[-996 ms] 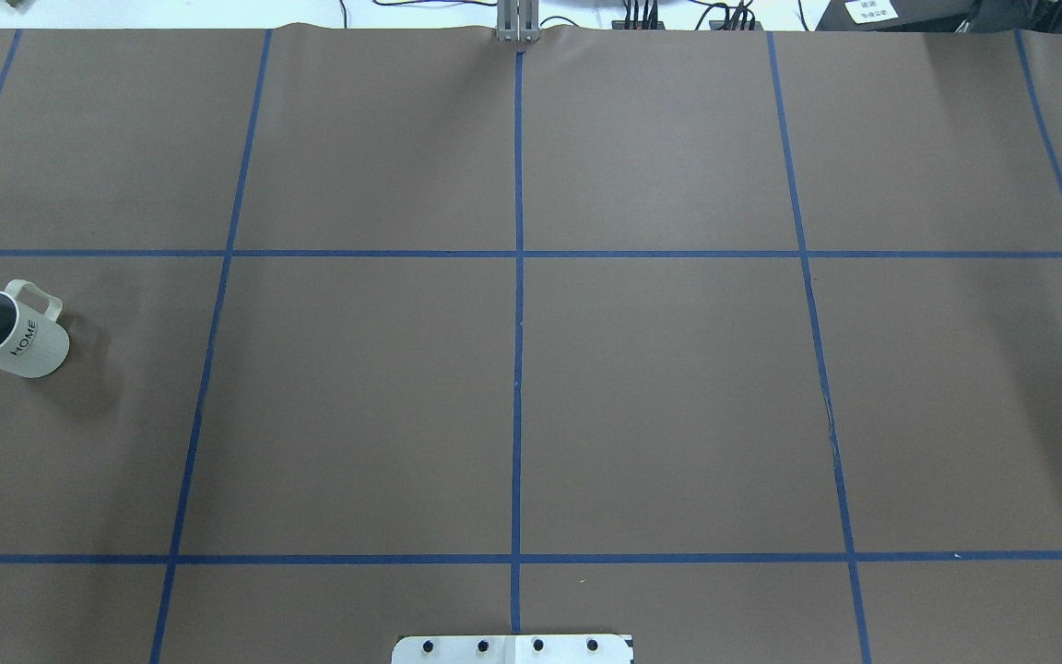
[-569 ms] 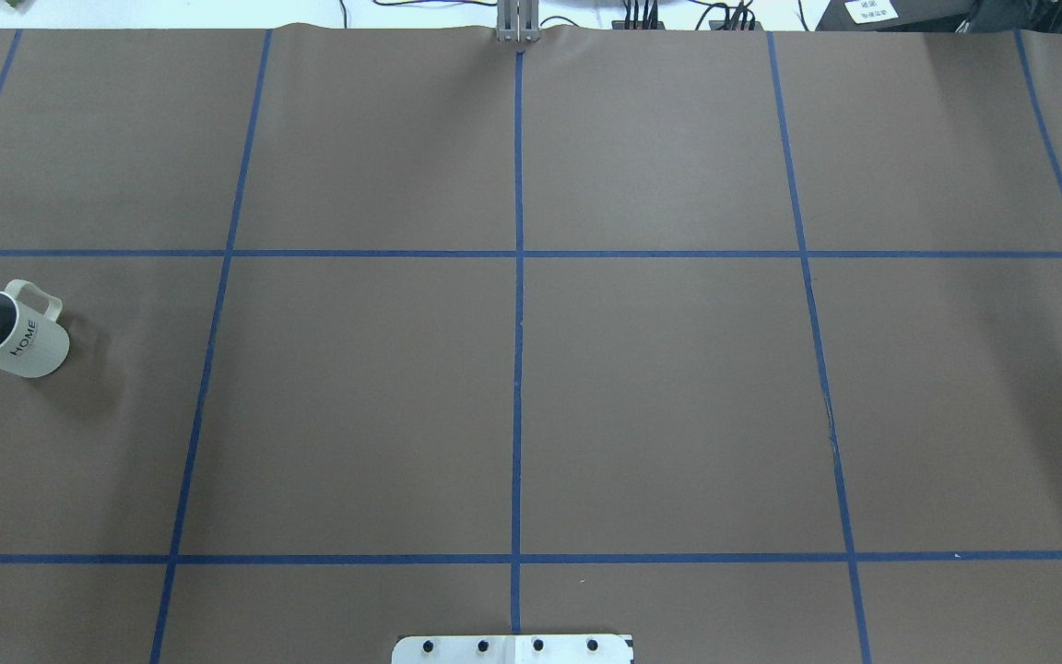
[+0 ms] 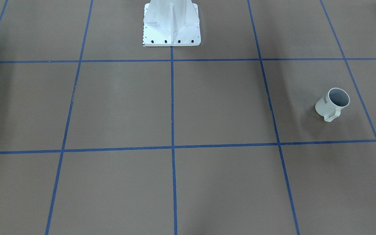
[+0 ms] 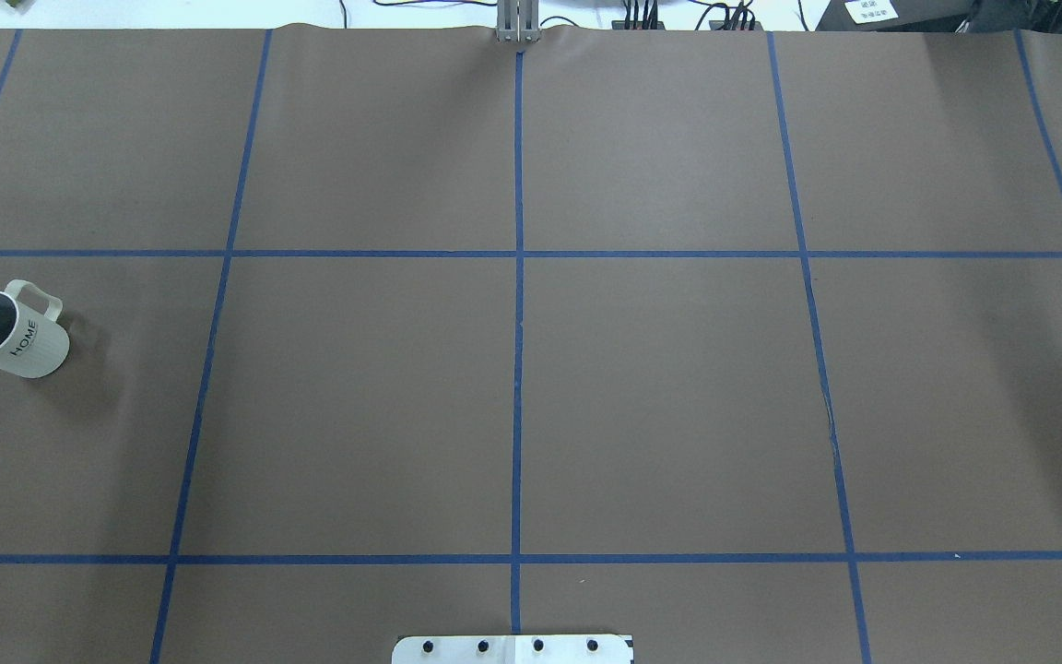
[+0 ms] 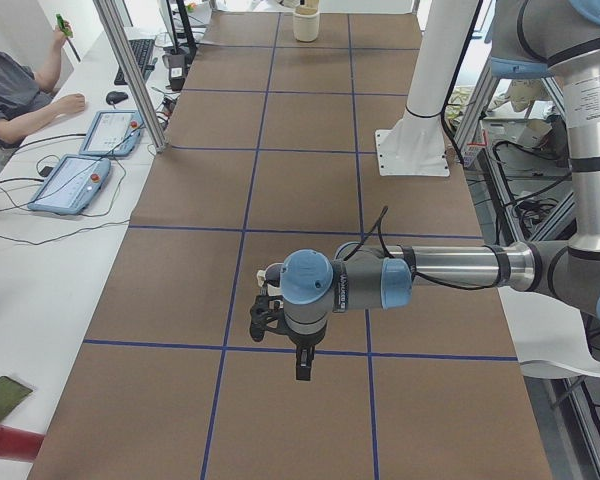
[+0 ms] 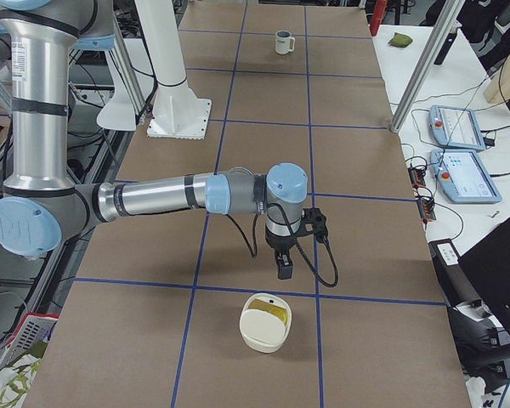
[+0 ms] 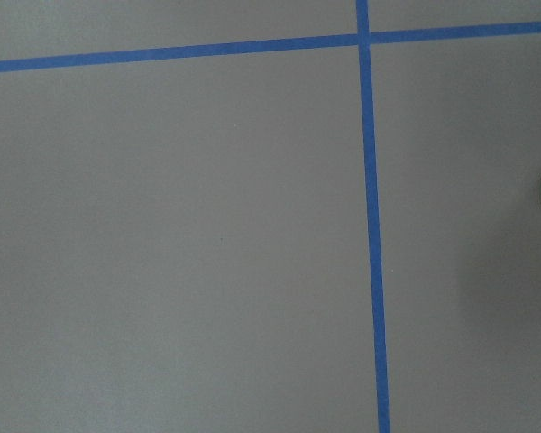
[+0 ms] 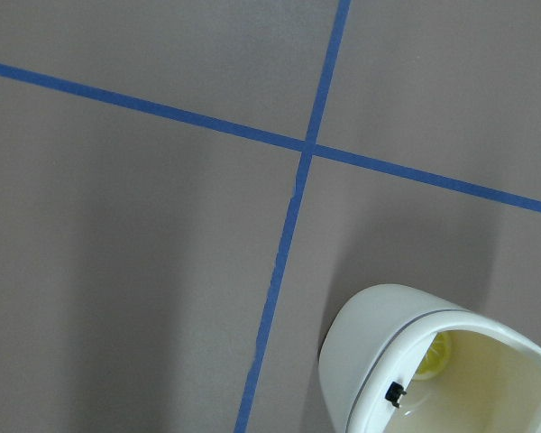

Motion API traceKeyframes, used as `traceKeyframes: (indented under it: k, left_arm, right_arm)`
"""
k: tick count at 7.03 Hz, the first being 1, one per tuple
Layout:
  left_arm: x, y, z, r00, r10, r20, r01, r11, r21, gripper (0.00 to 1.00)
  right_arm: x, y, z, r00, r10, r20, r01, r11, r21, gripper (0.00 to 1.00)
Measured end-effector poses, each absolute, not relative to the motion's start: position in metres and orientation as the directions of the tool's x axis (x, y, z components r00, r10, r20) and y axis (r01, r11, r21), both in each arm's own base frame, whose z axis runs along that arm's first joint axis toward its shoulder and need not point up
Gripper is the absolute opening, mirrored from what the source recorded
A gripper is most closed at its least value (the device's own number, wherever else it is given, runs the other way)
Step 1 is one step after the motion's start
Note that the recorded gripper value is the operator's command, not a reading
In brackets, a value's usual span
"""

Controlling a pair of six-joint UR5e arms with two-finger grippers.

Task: Left arm hands cup to right arm to dump lemon

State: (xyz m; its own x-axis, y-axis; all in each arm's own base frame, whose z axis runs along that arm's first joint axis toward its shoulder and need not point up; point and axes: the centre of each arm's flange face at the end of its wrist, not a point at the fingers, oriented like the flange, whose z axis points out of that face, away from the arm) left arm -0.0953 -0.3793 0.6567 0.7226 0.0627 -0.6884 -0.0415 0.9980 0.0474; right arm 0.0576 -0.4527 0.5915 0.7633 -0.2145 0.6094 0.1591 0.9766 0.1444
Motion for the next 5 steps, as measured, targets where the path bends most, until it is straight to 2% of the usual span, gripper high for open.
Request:
traceKeyframes:
  k: [5]
  left_arm:
    - [-0.0945,-0.3801,0.6551,0.72,0.071,-0.69,-0.045,0.997,0.056,1.0]
  right_arm:
    - [0.0571,-0.4514,0.5972,0.762,-0.206,0.614,0.159,0.979,0.131,1.0]
